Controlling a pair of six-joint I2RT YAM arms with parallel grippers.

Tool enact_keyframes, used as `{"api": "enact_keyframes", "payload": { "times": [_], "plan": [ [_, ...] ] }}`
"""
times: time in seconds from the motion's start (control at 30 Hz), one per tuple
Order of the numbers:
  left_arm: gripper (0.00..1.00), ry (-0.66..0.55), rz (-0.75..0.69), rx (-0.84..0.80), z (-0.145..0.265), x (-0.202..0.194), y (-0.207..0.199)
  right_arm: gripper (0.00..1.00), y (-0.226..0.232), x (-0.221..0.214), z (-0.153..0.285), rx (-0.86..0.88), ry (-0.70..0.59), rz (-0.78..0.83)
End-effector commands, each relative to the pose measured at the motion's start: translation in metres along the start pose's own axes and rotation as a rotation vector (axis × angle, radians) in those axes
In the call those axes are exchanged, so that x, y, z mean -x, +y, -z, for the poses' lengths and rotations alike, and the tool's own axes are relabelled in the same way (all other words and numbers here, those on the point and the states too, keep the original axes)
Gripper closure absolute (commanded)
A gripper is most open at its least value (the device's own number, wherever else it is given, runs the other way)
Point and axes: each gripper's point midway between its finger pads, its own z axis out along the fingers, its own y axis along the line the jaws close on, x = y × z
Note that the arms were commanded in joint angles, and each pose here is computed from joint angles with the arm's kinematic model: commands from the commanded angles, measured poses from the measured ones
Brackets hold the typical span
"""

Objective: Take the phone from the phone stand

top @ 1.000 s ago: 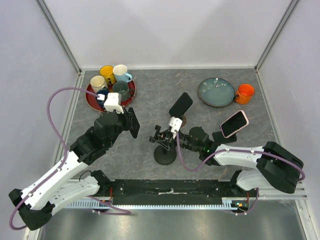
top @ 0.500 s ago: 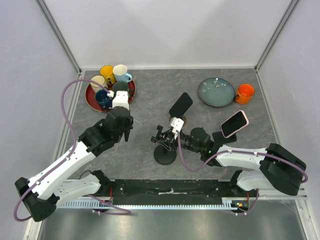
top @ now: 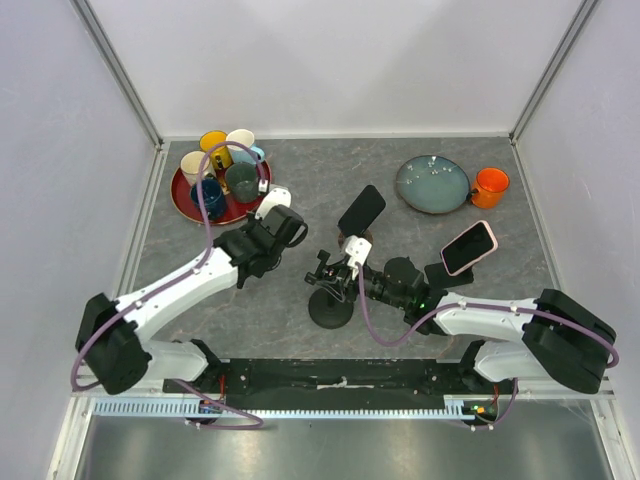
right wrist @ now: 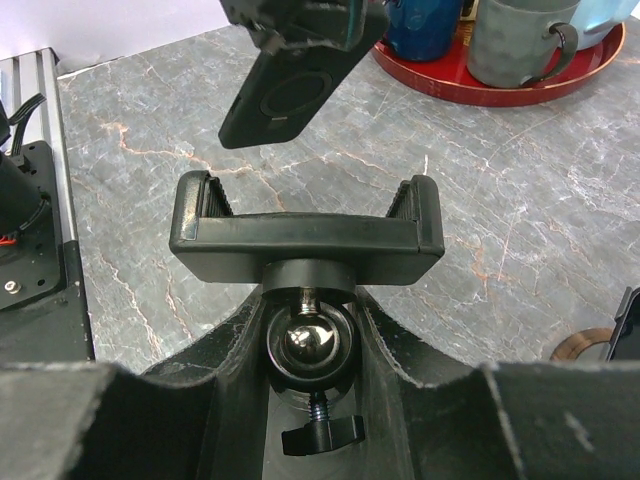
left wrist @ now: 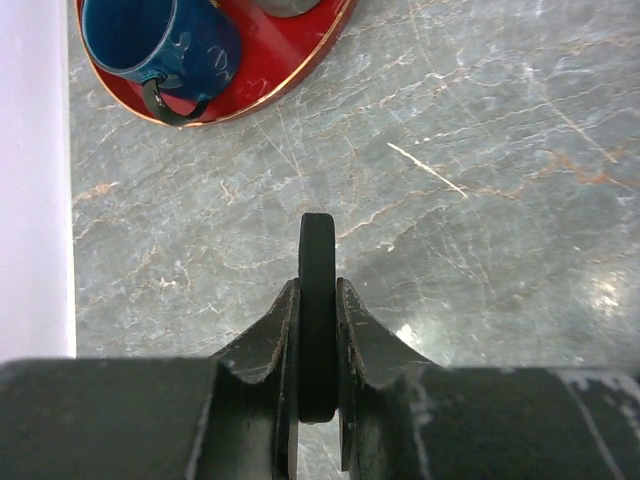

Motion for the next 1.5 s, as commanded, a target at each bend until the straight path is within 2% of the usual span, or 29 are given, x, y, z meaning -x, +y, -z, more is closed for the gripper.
{"api": "enact_keyframes", "payload": {
  "times": [0.0,0.37,0.67,1.2,1.47],
  "plan": [
    [0.98,-0.055,-0.01,0.123,-0.021,0.028,0.01,0.93,-0.009,-0.045,0.014,-0.052,0.146,-0.027],
    [0.98,0.083,-0.084,0.344,-0.089,0.008,0.033,0.94,-0.005,-0.048,0.015,-0.032,0.145,-0.035],
    [0.95,0.137,-0.112,0.294,-0.108,-0.011,0.01,0.94,-0.001,-0.053,0.013,-0.011,0.154,-0.042],
    [0.63,0.219,-0.115,0.19,-0.121,-0.04,-0.029,0.94,0.002,-0.054,0.012,0.008,0.161,-0.05],
    [0.53,0.23,-0.053,0.116,-0.121,-0.039,-0.045,0.94,0.002,-0.054,0.012,0.009,0.161,-0.053]
  ]
}}
